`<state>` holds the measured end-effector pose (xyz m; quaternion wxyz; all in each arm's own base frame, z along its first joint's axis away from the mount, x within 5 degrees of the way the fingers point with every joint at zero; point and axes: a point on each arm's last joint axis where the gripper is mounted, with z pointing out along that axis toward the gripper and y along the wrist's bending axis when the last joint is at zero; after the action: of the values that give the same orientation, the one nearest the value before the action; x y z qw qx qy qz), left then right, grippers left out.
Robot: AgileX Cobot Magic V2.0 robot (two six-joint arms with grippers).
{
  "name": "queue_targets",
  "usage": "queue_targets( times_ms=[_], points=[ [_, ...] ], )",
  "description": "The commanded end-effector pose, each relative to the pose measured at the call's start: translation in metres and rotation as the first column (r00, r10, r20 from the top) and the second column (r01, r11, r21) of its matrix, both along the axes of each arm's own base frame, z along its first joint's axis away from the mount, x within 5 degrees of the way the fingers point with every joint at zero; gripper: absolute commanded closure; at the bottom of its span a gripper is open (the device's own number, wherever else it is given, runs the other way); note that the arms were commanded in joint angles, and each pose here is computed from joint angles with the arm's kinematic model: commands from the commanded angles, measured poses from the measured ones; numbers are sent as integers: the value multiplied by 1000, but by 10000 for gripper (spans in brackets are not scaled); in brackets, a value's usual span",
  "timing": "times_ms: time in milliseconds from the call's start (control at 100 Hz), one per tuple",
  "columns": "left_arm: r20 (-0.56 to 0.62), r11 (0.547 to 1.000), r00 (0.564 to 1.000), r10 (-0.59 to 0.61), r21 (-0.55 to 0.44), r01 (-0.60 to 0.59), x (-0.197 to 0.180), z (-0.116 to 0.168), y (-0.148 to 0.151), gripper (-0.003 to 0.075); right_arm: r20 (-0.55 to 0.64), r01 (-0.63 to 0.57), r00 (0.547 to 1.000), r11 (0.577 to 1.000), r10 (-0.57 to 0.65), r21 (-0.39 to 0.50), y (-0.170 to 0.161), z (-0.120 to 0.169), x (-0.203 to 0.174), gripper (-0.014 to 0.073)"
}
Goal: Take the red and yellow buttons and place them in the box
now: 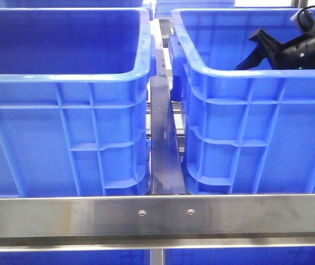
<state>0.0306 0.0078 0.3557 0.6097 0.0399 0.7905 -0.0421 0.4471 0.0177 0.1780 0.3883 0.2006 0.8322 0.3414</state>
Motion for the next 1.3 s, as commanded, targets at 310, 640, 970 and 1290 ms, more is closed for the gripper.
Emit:
queue_targets(
  times_ms=[310, 640, 970, 1290],
  points=[
    [94, 1000, 996, -9, -20, 11, 1, 14, -1, 739, 113, 7, 994, 999, -2, -47, -26, 40, -3, 39],
    [95, 1000, 995, -9, -21, 11, 1, 14, -1, 739, 245, -35, 965, 976, 89, -215, -22, 104, -28, 41],
    [95, 1000, 995, -9, -21, 11, 1, 14, -1, 739, 309, -8, 941, 923, 136, -385, -6, 148, -101, 41],
    [105, 1000, 994, -12, -22, 14, 1, 15, -2, 739, 394, 65, 903, 854, 170, -517, 5, 167, -193, 41]
  ],
)
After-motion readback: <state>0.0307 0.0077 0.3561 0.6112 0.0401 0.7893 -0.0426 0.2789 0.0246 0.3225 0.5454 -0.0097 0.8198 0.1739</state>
